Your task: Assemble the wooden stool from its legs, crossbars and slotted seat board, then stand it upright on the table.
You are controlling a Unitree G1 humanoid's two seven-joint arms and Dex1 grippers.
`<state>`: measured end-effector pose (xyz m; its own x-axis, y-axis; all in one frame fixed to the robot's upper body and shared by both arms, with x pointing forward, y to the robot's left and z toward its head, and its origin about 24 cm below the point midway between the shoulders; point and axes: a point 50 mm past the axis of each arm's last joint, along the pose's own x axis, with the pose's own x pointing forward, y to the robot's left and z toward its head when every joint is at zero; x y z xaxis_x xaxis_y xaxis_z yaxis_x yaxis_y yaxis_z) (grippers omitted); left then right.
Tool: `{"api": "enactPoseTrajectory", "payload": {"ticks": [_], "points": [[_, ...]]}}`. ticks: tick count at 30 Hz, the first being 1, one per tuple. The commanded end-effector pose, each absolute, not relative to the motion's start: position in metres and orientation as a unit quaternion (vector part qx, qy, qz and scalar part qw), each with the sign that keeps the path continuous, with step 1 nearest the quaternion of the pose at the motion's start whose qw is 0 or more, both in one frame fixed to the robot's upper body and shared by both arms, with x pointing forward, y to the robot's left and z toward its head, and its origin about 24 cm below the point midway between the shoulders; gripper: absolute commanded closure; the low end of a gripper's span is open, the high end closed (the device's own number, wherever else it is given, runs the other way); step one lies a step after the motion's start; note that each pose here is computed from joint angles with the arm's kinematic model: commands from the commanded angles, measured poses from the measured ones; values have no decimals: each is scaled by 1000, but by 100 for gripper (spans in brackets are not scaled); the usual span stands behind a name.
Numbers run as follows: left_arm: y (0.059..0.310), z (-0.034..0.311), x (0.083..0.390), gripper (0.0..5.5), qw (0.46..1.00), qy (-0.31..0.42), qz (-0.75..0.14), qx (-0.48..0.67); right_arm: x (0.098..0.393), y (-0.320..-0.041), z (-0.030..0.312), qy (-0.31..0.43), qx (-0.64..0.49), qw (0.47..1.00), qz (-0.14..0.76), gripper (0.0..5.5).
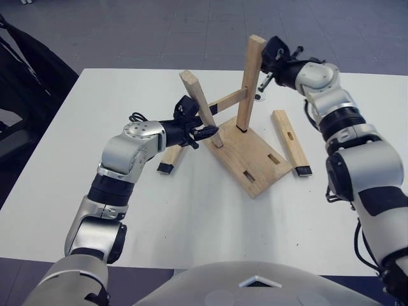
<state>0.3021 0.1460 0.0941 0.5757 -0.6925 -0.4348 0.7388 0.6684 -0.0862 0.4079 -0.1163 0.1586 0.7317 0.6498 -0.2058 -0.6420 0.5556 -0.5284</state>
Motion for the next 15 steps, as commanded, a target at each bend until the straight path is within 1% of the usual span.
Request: {"api": "enactPoseTrajectory", "payload": {"ticks": [1,3,4,6,7,8,9,10,12,15], "points": [[171,18,268,345,845,412,-329,95,360,-46,222,-221,-231,775,545,540],[173,17,267,345,846,412,-326,93,350,-55,213,-202,-236,771,556,540],[173,17,267,345,846,412,-326,92,354,-63,205,-180,-255,782,540,540],[172,17,267,345,847,410,-327,90,373,-89,196,-124,-292,834,452,540],[171,17,267,345,847,409,-328,90,383,-107,205,-115,-289,869,385,540],[170,17,267,345,847,408,-328,89,387,-123,221,-124,-278,894,330,540],[170,17,267,344,847,408,-328,88,385,-131,237,-141,-264,906,298,540],[170,17,266,344,848,409,-327,88,382,-134,247,-152,-254,911,285,540],[170,16,266,344,848,409,-325,86,373,-128,255,-163,-245,911,288,540],[169,18,268,344,849,406,-327,87,348,-95,272,-199,-199,892,355,540]]}}
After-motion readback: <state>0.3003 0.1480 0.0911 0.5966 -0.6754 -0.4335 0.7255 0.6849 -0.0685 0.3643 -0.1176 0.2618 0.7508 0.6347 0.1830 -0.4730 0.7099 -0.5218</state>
